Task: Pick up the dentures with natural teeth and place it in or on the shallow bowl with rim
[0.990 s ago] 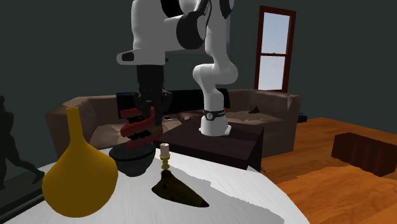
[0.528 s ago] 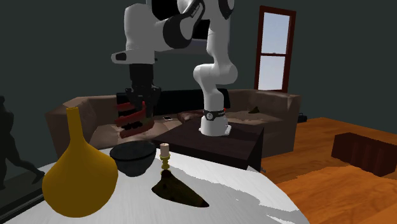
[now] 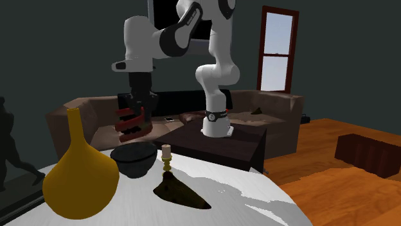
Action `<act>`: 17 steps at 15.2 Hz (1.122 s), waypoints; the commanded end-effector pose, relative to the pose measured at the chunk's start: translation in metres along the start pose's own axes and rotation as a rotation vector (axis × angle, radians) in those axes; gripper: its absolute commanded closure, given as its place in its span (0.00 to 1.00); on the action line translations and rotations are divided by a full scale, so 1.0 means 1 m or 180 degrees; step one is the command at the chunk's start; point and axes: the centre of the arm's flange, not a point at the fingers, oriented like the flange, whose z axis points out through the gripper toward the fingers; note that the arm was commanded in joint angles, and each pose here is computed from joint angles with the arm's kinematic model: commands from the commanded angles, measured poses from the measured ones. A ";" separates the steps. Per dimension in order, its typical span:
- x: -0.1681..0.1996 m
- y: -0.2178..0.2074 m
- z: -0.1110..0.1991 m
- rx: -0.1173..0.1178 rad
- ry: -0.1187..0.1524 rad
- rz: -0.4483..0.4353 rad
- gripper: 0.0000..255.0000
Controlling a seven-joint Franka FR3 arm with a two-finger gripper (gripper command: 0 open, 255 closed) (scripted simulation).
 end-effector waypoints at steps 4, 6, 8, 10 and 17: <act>-0.002 0.002 0.026 -0.0002 0.0004 -0.0001 1.00; -0.003 0.002 0.037 -0.0002 0.0004 -0.0001 1.00; -0.004 0.003 0.047 -0.0002 0.0004 -0.0001 1.00; -0.004 0.003 0.058 -0.0002 0.0004 -0.0001 1.00; -0.005 0.004 0.067 -0.0002 0.0004 -0.0001 1.00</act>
